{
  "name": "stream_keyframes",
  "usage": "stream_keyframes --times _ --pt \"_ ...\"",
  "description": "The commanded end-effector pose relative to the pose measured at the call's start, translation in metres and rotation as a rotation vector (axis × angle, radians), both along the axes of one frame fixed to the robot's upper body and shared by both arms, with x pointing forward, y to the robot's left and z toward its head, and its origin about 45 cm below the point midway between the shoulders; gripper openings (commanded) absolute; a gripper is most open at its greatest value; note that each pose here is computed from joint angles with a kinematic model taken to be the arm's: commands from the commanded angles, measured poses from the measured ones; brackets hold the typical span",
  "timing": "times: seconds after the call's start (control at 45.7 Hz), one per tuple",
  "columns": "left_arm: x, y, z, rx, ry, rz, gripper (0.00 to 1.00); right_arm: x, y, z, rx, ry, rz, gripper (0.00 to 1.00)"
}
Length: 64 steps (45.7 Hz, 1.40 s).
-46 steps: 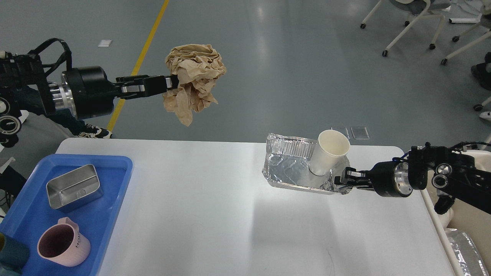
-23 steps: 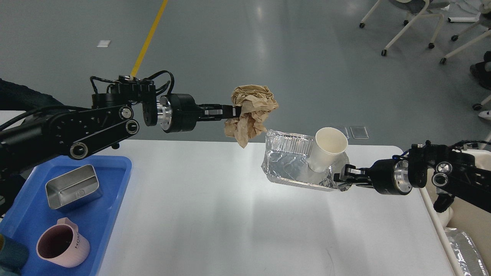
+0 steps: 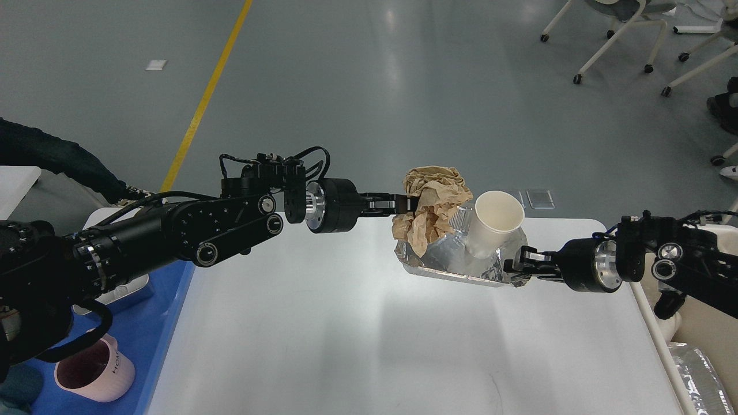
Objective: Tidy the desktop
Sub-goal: 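Carry the paper over the foil tray and release it inside, then carry the foil tray with the right gripper into the white bin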
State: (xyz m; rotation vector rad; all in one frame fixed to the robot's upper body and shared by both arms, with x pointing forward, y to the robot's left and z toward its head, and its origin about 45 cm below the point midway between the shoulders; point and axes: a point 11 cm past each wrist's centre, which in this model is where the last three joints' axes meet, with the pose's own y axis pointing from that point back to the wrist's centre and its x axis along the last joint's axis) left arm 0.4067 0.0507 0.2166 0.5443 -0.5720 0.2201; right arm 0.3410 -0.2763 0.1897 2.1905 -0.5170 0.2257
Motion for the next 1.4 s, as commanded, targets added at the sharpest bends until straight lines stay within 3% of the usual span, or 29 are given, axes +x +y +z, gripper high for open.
stream_keyframes --times 0.0,0.241,0.372,0.569,0.876,1.073,1.226,1.38 --pt "0.000 -0.001 -0.001 -0.012 0.012 0.011 0.96 0.001 0.002 0.001 0.006 -0.003 0.000 0.00" --pt "-0.008 -0.002 -0.012 -0.025 0.046 0.012 0.97 0.002 0.001 0.002 0.013 -0.007 -0.007 0.00" --pt "-0.001 -0.005 0.004 -0.118 0.061 0.050 0.97 0.002 -0.001 0.003 0.036 -0.005 -0.031 0.00" --pt "0.030 0.033 0.040 -0.436 0.165 0.276 0.97 0.006 -0.011 0.008 0.121 -0.020 -0.114 0.00" --pt "0.059 0.147 0.048 -1.088 0.386 0.741 0.97 0.005 -0.057 0.016 0.187 -0.048 -0.318 0.00" --pt "0.043 0.225 0.011 -1.459 0.494 0.984 0.97 -0.001 -0.109 0.012 0.190 -0.061 -0.548 0.00" --pt "0.017 0.235 -0.020 -1.693 0.603 0.962 0.97 -0.015 -0.154 -0.002 0.211 -0.056 -0.748 0.00" --pt "0.010 0.261 -0.044 -1.811 0.609 1.100 0.97 -0.035 -0.205 -0.028 0.194 -0.039 -0.971 0.00"
